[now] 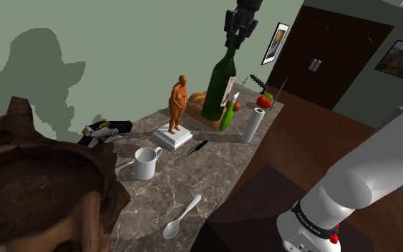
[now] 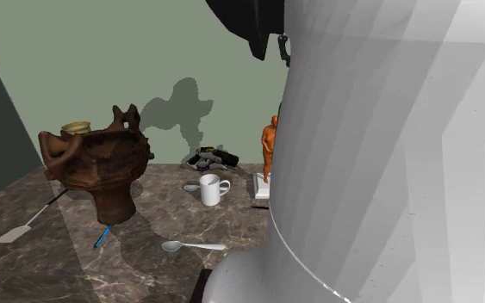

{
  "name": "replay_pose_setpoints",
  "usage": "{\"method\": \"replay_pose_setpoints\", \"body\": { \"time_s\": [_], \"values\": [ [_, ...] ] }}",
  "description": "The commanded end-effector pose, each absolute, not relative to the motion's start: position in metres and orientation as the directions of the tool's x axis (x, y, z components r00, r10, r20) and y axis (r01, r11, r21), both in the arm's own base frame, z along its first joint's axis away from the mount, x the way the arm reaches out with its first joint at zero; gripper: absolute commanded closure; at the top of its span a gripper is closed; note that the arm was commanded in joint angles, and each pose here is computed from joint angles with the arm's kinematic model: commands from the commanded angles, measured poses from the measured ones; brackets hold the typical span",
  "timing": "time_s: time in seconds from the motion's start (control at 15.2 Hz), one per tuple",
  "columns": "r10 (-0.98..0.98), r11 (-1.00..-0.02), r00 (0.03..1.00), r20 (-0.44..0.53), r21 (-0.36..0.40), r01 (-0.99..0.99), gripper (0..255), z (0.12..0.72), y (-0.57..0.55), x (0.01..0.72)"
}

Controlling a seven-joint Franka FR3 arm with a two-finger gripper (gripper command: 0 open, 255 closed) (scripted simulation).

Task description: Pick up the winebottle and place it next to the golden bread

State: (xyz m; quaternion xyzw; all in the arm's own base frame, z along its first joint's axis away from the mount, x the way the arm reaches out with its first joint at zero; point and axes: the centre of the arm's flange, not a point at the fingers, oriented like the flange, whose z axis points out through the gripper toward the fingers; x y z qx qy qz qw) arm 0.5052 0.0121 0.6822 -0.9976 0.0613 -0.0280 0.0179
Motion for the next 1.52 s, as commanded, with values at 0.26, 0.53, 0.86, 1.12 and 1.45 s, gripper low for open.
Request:
{"method": "replay_pose_setpoints", "body": {
  "time_s": [0.26,0.53,0.86,1.12,1.45],
  "values": [
    [-0.122,-0.992,0.991,0.054,-0.038,-0.120,255,0.684,-0.064,0.535],
    [-0.122,-0.992,0.991,0.054,-0.038,-0.120,255,0.684,-0.113,0.555],
    [-0.122,-0.992,0.991,0.054,-0.038,-0.120,255,0.663,-0.129,0.562],
    [-0.122,-0.992,0.991,0.054,-0.038,-0.120,255,0.642,-0.129,0.562],
    [-0.122,-0.992,0.991,0.054,-0.038,-0.120,255,0.615,-0.129,0.562]
  ]
}}
